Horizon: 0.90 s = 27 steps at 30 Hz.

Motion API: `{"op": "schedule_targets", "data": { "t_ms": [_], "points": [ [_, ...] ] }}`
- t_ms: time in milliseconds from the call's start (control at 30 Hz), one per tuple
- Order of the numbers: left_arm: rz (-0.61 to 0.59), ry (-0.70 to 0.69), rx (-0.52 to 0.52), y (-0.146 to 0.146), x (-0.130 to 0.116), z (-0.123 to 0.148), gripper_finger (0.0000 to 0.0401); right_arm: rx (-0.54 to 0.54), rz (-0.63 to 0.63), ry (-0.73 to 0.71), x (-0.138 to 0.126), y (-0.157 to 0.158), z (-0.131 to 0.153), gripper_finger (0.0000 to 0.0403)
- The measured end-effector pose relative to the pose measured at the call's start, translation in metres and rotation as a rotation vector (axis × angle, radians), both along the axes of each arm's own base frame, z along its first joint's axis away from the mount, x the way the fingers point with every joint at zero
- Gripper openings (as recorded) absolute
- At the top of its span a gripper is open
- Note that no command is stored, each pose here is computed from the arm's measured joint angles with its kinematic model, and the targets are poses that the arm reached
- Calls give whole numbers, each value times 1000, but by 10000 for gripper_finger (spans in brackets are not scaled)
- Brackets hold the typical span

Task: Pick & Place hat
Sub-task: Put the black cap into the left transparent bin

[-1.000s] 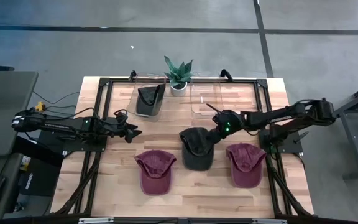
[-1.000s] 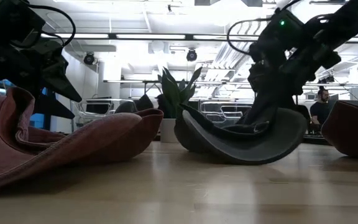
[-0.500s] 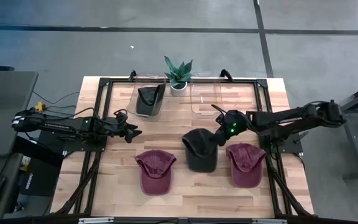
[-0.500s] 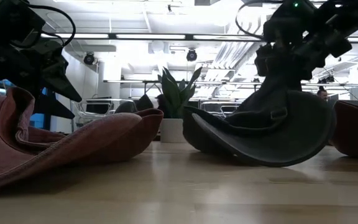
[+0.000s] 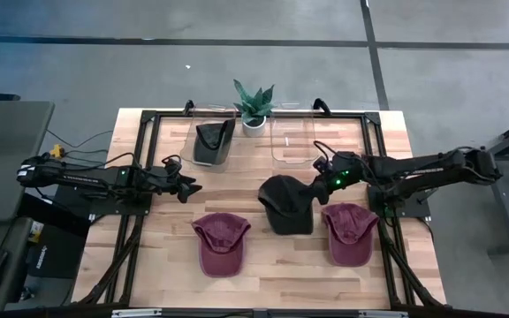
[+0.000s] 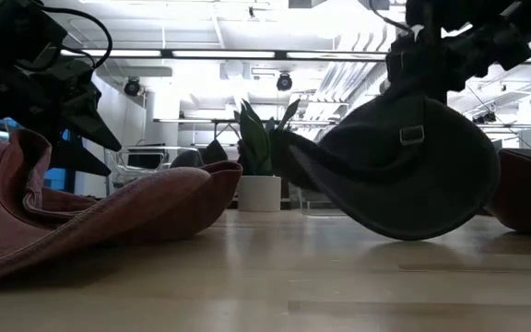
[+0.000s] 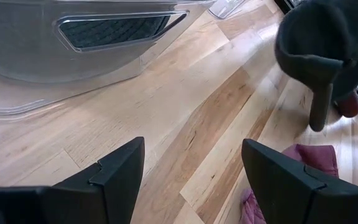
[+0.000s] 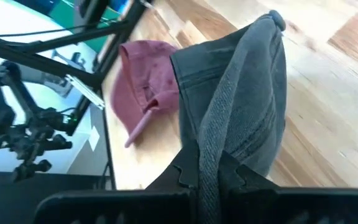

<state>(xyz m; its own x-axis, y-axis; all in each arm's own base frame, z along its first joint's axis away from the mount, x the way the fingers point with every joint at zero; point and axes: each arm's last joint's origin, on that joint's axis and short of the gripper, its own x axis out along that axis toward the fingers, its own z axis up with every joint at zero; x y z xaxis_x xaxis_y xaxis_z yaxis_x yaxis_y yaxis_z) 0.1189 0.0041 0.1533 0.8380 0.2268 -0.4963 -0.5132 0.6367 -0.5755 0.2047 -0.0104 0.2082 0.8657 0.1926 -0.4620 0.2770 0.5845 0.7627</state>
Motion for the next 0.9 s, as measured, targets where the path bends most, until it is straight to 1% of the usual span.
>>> {"op": "schedule_targets", "data": {
  "t_ms": [333, 533, 700, 833, 900],
  "points": [
    [0, 0, 0, 0, 0, 0, 261, -7, 7, -102, -9, 3, 17, 0],
    [0, 0, 0, 0, 0, 0, 261, -72, 15, -182, -6, 1, 42, 0],
    [0, 0, 0, 0, 0, 0, 261, -113, 11, -173, -1, -4, 61, 0],
    [0, 0, 0, 0, 0, 0, 261, -165, 37, -181, 6, -4, 79, 0],
    [0, 0, 0, 0, 0, 0, 261, -191, 47, -156, 8, -5, 83, 0]
  ]
}}
